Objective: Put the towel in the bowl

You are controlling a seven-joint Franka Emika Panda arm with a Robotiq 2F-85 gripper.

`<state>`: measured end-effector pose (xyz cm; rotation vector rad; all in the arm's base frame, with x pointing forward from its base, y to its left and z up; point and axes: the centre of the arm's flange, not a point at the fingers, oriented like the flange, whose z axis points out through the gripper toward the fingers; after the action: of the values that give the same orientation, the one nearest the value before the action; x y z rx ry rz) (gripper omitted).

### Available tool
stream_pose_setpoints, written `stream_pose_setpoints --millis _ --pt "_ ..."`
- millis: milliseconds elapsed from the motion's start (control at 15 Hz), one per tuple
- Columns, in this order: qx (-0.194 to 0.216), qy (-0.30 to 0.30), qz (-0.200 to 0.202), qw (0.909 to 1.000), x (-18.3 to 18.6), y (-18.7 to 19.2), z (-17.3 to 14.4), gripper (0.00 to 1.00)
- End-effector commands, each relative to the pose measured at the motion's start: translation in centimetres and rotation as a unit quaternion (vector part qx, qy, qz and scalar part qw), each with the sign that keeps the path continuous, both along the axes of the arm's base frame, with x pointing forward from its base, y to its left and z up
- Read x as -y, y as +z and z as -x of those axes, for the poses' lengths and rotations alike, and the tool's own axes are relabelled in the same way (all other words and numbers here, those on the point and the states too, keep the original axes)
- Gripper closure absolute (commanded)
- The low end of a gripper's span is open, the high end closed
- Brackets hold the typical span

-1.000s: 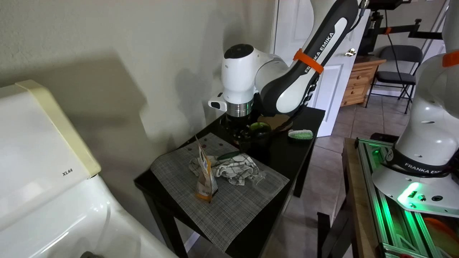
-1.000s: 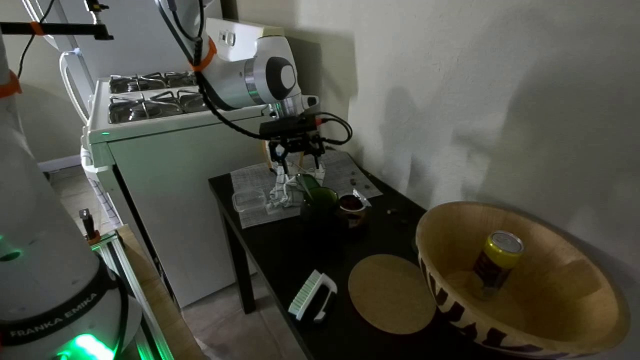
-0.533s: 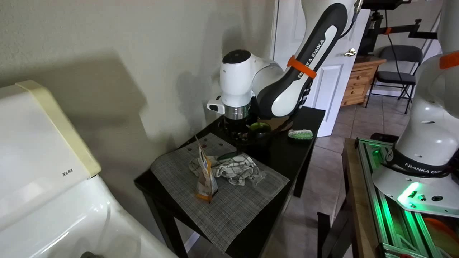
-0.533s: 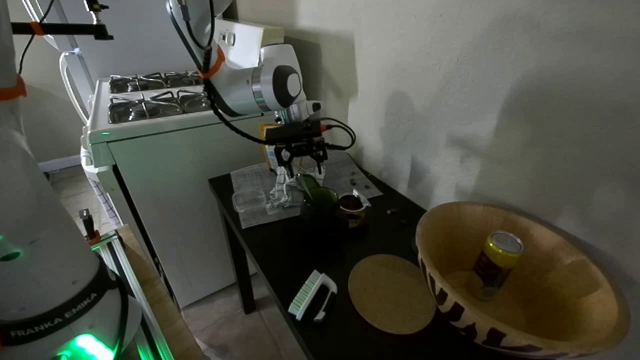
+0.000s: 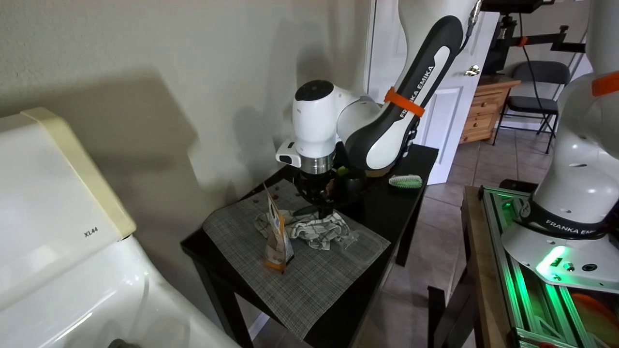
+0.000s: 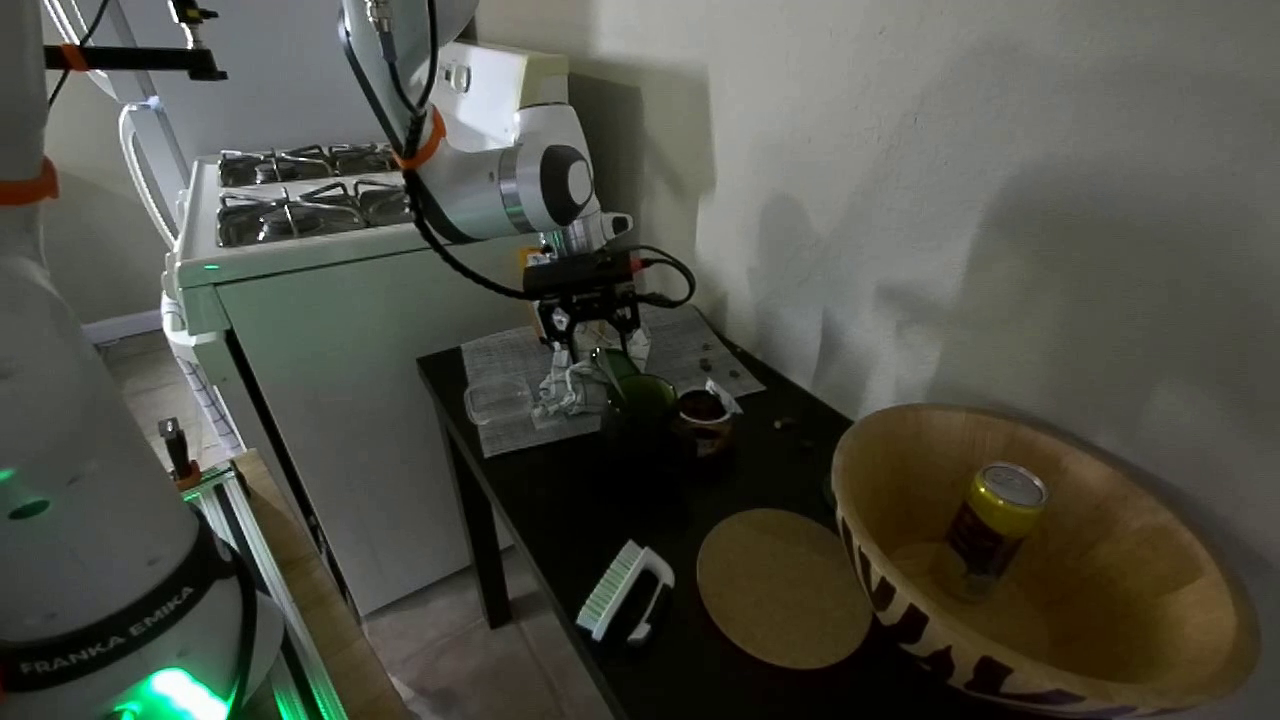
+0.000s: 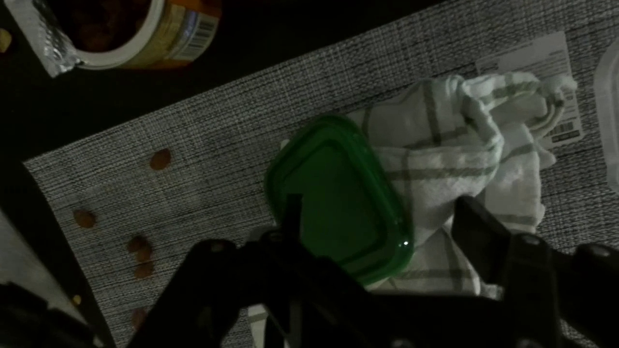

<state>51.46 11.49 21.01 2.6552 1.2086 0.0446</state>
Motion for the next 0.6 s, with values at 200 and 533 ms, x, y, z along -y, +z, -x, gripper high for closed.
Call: stream_pose_setpoints --millis 200,533 --pt "0.008 0.0 0.008 0.9999 0.57 -0.95 -0.71 0.31" --pt "-0.003 0.011 -0.002 0.9999 0.14 -0.56 -0.25 0.0"
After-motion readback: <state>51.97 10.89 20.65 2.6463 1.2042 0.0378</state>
